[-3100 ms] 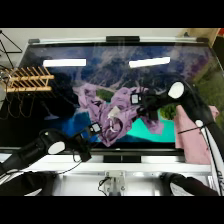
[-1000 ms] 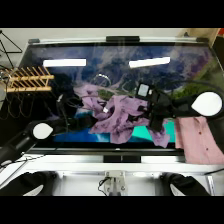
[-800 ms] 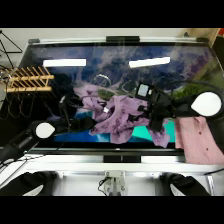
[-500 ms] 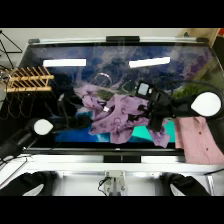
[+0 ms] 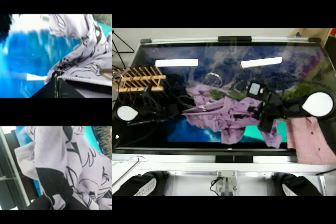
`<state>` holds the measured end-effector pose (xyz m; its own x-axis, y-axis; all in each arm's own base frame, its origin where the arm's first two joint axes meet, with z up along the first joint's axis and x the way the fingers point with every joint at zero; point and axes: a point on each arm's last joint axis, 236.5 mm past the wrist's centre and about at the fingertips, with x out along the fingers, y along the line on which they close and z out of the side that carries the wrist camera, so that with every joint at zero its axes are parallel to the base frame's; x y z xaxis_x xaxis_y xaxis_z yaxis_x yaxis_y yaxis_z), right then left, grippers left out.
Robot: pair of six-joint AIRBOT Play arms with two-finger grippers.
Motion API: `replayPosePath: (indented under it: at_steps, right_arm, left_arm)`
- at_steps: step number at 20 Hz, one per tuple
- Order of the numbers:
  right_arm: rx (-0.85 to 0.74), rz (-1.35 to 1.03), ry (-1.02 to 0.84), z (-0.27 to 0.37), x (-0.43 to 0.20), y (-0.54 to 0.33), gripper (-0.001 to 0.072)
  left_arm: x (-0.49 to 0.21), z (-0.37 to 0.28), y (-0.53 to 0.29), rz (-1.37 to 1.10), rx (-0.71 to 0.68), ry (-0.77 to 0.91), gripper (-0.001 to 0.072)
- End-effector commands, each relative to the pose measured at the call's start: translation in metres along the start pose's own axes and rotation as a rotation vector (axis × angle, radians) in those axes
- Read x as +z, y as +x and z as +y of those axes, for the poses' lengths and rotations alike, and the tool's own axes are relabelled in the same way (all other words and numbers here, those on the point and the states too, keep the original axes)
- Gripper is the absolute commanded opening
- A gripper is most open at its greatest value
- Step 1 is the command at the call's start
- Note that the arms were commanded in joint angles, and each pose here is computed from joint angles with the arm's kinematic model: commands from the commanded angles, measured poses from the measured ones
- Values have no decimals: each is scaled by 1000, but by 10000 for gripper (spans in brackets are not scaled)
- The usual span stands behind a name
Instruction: Fold the shirts.
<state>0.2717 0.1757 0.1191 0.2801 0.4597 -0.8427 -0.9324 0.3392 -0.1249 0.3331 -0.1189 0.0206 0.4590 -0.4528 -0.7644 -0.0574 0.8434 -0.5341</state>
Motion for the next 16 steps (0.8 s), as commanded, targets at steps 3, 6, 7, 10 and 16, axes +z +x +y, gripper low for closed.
replayPosePath:
  at_steps: [3,6,7,10,16]
  right_arm:
    - [30,-6,-8,7,1,-1,81]
    - [41,0,-11,10,1,0,81]
    - [39,3,-12,10,0,0,81]
    - [43,5,-12,11,-1,0,80]
    - [63,15,-12,15,-3,0,81]
  left_arm:
    - [29,-3,-18,-70,2,30,55]
    - [47,-15,-29,-114,-14,54,55]
    - [51,-19,-33,-126,-19,60,55]
    - [64,-29,-43,-158,-32,78,55]
    - [93,-74,-73,-249,-141,151,55]
